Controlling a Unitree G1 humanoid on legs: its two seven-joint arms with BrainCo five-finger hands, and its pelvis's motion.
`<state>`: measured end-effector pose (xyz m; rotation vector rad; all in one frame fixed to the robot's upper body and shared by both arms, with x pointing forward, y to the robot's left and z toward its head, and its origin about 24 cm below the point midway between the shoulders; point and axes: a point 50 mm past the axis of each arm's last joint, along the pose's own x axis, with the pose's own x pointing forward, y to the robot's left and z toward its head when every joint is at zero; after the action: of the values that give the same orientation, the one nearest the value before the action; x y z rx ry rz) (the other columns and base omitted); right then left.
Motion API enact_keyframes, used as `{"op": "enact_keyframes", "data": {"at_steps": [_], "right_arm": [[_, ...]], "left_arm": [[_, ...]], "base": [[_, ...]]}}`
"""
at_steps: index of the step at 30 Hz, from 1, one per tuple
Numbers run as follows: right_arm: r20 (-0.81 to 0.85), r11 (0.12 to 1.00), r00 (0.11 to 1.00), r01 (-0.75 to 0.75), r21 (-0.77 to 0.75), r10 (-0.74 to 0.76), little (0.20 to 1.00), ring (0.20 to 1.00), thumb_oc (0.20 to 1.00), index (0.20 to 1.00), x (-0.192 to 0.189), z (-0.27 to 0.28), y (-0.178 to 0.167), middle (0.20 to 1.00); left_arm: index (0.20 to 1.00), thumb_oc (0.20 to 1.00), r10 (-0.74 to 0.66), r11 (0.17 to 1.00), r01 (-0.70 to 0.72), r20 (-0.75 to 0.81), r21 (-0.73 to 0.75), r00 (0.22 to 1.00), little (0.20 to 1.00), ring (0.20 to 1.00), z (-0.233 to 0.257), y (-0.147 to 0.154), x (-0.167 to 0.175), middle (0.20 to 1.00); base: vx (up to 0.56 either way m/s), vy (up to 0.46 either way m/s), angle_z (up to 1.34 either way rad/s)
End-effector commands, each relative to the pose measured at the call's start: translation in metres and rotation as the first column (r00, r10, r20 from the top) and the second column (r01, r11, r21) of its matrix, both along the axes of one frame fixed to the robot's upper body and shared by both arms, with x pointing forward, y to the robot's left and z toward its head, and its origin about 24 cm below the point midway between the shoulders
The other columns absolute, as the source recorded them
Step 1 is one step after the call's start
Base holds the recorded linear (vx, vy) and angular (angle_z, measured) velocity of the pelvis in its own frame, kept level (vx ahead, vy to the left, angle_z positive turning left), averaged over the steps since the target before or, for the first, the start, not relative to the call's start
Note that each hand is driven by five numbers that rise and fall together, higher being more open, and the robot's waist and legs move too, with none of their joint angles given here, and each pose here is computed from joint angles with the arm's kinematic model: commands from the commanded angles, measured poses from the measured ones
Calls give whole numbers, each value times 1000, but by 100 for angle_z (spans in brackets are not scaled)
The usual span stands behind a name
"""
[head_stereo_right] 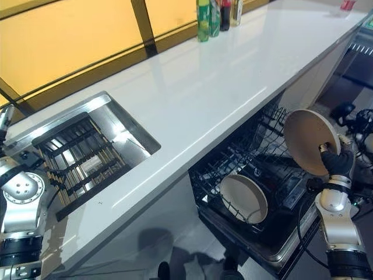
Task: Pick up plates and place into dishwasher.
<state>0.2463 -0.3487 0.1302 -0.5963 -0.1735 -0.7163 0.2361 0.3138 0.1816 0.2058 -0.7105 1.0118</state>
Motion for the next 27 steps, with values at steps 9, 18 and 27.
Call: {"op": "enact_keyframes", "data": {"at_steps": [9,18,27], "right_arm": [[314,970,945,-18,-244,97,200,200,200,200,36,86,21,200],[274,967,950,-84,-239,150,200,200,200,200,53,79,36,200],[151,956,976,-113,-272,159,200,200,200,200,63,48,53,200]], "left_arm": [[1000,1000,-11,1000,8,95,29,995,1000,1000,17,-20,16,1000],[1000,1000,-11,999,6,142,36,990,1000,1000,29,-19,19,1000],[1000,1000,-21,998,11,173,62,985,1000,1000,39,-22,24,1000]], "base": [[-52,48,1],[-57,-2,4],[-57,-22,2]]}}
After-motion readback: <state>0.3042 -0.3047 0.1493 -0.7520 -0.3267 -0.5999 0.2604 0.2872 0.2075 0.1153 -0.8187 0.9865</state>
